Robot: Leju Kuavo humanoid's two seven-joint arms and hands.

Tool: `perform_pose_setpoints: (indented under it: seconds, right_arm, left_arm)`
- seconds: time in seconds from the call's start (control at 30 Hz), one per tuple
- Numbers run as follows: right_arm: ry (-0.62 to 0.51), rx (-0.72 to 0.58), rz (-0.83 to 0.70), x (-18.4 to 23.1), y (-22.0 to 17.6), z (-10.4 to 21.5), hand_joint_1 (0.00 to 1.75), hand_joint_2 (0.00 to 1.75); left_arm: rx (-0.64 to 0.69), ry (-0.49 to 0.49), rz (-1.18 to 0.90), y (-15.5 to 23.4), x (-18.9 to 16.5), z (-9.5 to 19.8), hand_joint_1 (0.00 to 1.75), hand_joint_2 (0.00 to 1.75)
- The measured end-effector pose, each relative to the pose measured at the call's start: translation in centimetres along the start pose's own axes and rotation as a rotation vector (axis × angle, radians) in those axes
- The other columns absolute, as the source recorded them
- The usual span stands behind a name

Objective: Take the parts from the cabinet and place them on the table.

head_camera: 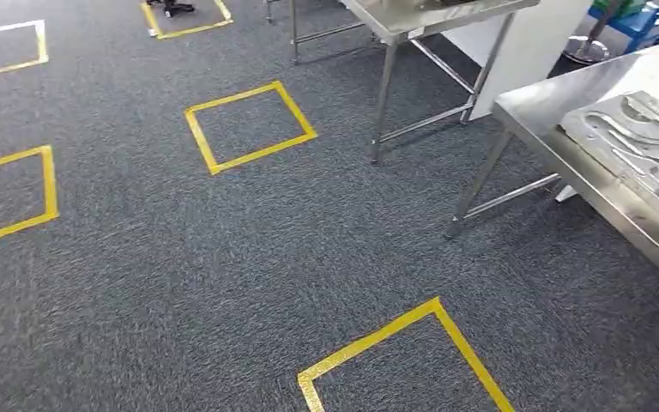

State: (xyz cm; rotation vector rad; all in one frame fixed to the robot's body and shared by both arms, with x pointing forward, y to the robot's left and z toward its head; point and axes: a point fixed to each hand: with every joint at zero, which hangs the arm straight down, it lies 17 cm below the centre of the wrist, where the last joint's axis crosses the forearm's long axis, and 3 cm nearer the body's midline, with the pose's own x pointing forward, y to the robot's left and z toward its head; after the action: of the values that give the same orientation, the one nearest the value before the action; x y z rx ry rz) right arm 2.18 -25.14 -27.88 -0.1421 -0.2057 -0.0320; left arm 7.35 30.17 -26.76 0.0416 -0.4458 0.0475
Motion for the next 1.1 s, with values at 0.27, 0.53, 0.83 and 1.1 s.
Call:
perform_pose_setpoints:
  seconds: [0.27, 0.53, 0.83, 1.1]
  right_arm:
    - [0.002, -0.006, 0.006, -0.2, -0.6, -0.1, 0.0, 0.0]
    - [0.008, -0.004, 0.0, -0.4, -0.5, -0.1, 0.0, 0.0]
    - [0.003, 0.001, 0.009, -0.1, -0.5, -0.1, 0.0, 0.0]
    - [0.003, -0.01, 0.012, -0.2, -1.2, -0.2, 0.0, 0.0]
  left_arm:
    - [-0.014, 0.01, 0.004, -0.6, -0.2, 0.1, 0.0, 0.0]
    - [-0.005, 0.01, 0.001, -0.1, -0.1, 0.0, 0.0, 0.0]
    - [0.0, 0.007, -0.003, -0.2, 0.0, -0.1, 0.0, 0.0]
    - [-0.02, -0.001, 0.004, -1.6, 0.6, -0.2, 0.0, 0.0]
